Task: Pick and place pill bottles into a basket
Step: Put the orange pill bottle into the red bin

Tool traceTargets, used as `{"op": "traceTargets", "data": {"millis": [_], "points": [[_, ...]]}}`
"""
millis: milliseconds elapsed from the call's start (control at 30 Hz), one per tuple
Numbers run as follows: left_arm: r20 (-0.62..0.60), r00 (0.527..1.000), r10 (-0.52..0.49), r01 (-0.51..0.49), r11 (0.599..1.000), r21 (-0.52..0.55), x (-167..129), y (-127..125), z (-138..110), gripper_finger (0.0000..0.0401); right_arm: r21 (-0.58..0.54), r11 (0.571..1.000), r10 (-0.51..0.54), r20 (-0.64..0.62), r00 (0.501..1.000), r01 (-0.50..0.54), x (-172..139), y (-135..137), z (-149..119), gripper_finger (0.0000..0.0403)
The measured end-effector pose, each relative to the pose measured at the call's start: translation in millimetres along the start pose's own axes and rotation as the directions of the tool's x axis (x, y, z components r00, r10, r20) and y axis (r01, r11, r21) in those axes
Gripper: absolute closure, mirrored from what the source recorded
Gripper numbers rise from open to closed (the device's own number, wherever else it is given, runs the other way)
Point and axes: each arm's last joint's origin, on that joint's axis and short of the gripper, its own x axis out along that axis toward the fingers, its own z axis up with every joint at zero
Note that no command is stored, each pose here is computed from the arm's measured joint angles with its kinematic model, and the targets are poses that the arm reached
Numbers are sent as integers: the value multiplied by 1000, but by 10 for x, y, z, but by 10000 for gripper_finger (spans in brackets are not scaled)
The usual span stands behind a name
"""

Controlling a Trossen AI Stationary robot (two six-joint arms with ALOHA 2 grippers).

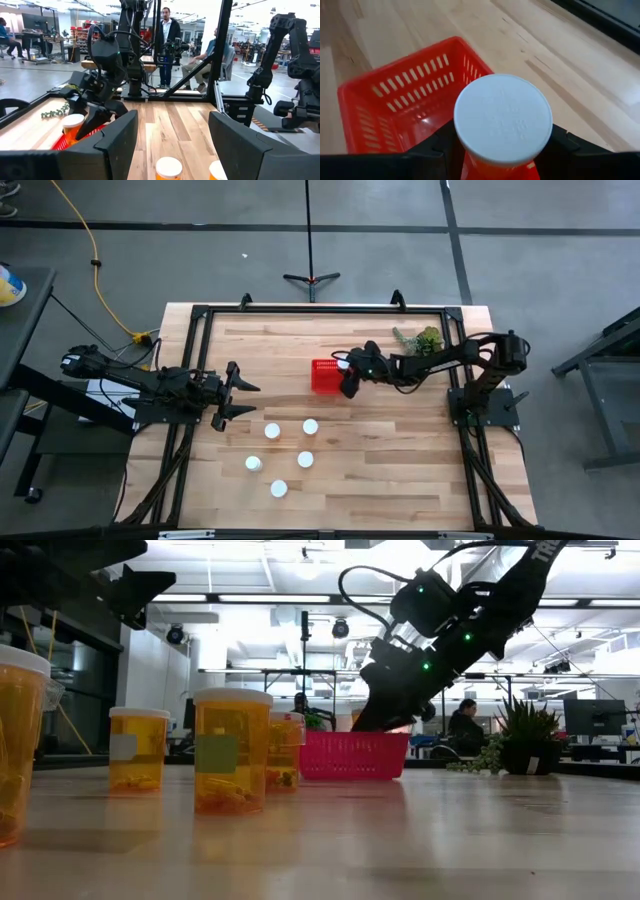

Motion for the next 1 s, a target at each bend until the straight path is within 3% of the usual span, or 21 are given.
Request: {"op": "traceTargets", "data": {"millis": [1000], "points": [[0,1000,0,0,1000,0,0,0,0,124,-11,999,45,-48,998,-46,4,28,-53,219]]}}
